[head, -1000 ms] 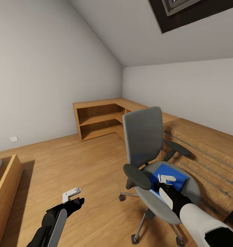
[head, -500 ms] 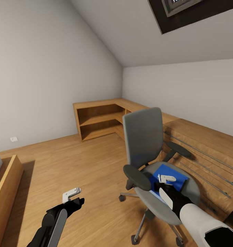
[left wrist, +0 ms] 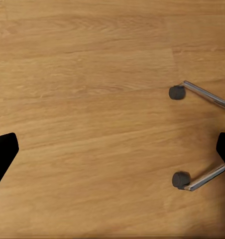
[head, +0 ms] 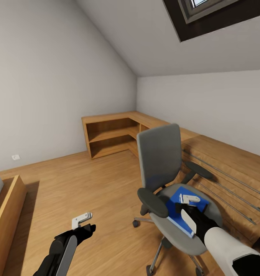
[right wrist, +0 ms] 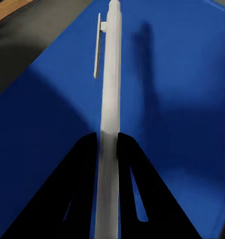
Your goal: In the bedroom, organize the workspace by keeping the computer under the desk, ensuring the monitor is on the desk, placing the keyboard on the desk next to the monitor, placing the mouse on the desk next to the keyboard, moving the folder from the swivel chair onto the desk next to the mouse, stacking the notebook on top of the folder with the pen on top of the notebook, and positioning the swivel chair next to the desk.
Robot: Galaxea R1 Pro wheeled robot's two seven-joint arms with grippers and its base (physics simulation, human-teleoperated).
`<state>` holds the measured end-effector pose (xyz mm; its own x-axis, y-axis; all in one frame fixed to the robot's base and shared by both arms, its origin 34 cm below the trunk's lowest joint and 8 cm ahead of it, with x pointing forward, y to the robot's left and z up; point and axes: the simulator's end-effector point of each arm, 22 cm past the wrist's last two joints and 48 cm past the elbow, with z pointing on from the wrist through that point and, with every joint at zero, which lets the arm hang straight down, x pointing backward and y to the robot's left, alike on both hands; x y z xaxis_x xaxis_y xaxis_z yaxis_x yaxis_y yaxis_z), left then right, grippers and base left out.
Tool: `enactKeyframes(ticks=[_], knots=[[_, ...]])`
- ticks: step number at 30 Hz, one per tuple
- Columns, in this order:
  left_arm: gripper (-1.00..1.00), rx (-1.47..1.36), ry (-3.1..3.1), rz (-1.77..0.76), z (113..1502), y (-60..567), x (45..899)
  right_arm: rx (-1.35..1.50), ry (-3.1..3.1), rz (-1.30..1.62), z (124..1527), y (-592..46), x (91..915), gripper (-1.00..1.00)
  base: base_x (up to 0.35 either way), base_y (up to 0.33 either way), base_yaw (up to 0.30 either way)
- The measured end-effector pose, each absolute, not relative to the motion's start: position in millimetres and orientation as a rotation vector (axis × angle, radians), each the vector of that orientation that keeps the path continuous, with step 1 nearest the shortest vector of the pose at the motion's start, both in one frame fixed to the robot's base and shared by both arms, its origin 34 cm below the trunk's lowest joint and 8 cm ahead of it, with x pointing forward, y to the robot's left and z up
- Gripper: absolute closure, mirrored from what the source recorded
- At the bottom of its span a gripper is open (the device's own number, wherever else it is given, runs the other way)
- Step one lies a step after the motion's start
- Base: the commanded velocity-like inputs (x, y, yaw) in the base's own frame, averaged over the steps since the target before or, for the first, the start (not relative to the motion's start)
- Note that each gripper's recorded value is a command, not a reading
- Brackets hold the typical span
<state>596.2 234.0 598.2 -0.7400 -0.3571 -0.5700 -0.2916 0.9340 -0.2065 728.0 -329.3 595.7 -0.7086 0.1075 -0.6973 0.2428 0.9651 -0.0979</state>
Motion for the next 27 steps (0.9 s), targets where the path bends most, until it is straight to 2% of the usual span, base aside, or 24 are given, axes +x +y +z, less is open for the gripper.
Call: enactKeyframes(ticks=[16,18,27], knots=[[-1.00,-0.448,2.459,-0.136,628,231,599,0.190,2.289,-0.192,662,-333,735,1.00,0.000,0.000,0.000],[-1.00,-0.447,2.457,-0.137,632,231,600,0.247,2.290,-0.105,682,-331,697,1.00,0.000,0.000,0.000],[-1.00,-0.420,2.364,-0.154,686,228,605,0.366,2.209,-0.002,757,-319,665,1.00,0.000,0.000,0.000]])
